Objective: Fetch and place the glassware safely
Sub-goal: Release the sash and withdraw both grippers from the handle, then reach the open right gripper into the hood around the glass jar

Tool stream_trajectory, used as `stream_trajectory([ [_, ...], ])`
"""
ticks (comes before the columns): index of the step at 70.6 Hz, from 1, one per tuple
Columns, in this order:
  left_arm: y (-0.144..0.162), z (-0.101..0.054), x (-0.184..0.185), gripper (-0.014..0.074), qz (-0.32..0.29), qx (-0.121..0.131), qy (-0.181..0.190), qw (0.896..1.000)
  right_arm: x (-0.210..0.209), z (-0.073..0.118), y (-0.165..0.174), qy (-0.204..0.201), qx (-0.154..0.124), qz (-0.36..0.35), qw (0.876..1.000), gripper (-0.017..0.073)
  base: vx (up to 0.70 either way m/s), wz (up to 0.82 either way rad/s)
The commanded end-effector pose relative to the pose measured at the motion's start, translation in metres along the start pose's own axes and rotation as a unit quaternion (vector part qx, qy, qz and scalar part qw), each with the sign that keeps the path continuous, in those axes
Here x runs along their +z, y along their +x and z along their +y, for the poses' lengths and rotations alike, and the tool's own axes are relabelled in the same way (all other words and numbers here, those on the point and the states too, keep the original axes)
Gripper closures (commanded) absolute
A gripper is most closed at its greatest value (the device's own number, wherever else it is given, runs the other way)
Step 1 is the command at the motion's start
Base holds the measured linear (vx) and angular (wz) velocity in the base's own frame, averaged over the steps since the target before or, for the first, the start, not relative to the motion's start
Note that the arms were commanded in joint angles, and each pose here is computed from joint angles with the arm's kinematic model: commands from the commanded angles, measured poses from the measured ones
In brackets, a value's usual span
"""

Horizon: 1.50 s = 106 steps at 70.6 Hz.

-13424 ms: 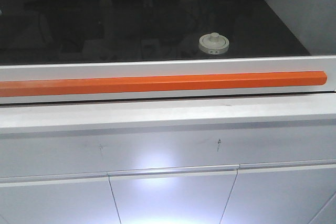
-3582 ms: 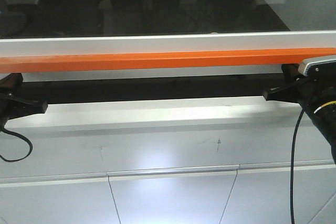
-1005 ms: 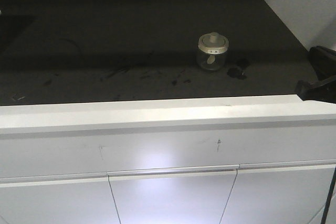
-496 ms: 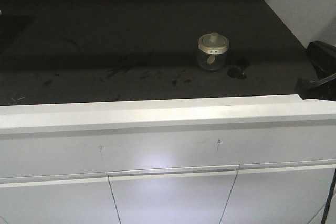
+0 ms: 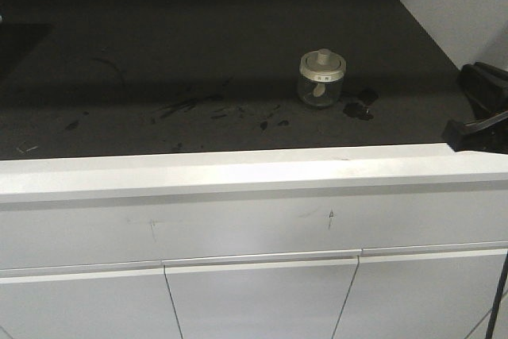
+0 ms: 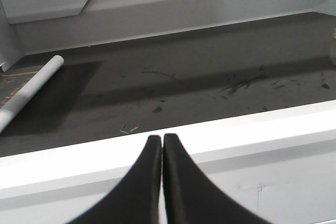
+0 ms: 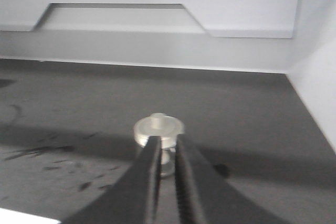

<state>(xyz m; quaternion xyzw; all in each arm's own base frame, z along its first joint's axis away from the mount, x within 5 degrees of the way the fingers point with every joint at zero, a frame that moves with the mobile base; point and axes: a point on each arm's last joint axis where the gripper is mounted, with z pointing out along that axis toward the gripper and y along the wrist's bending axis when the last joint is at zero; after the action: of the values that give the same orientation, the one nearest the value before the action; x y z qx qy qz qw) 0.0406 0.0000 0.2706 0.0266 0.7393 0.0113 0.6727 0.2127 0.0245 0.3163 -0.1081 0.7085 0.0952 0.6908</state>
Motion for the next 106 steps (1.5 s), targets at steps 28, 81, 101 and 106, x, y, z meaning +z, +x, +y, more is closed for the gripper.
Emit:
stream_trajectory([
  [28, -0.014, 0.0, -0.002, 0.0601, -0.041, -0.004, 0.0, 0.999, 0.013, 0.01, -0.004, -0.039, -0.021, -0.015, 0.999, -0.0042, 0.0, 0.0],
  [81, -0.014, 0.0, -0.002, 0.0601, -0.041, -0.004, 0.0, 0.999, 0.21, -0.019, 0.023, -0.132, 0.0, -0.053, 0.99, -0.002, 0.0, 0.0],
  [101, -0.013, 0.0, -0.002, 0.0601, -0.041, -0.004, 0.0, 0.999, 0.266, -0.019, 0.039, -0.147, -0.023, -0.058, 0.987, -0.002, 0.0, 0.0],
  [106, -0.013, 0.0, -0.002, 0.0601, -0.041, -0.004, 0.0, 0.999, 0.276, -0.022, 0.042, -0.141, -0.019, -0.056, 0.988, -0.002, 0.0, 0.0],
])
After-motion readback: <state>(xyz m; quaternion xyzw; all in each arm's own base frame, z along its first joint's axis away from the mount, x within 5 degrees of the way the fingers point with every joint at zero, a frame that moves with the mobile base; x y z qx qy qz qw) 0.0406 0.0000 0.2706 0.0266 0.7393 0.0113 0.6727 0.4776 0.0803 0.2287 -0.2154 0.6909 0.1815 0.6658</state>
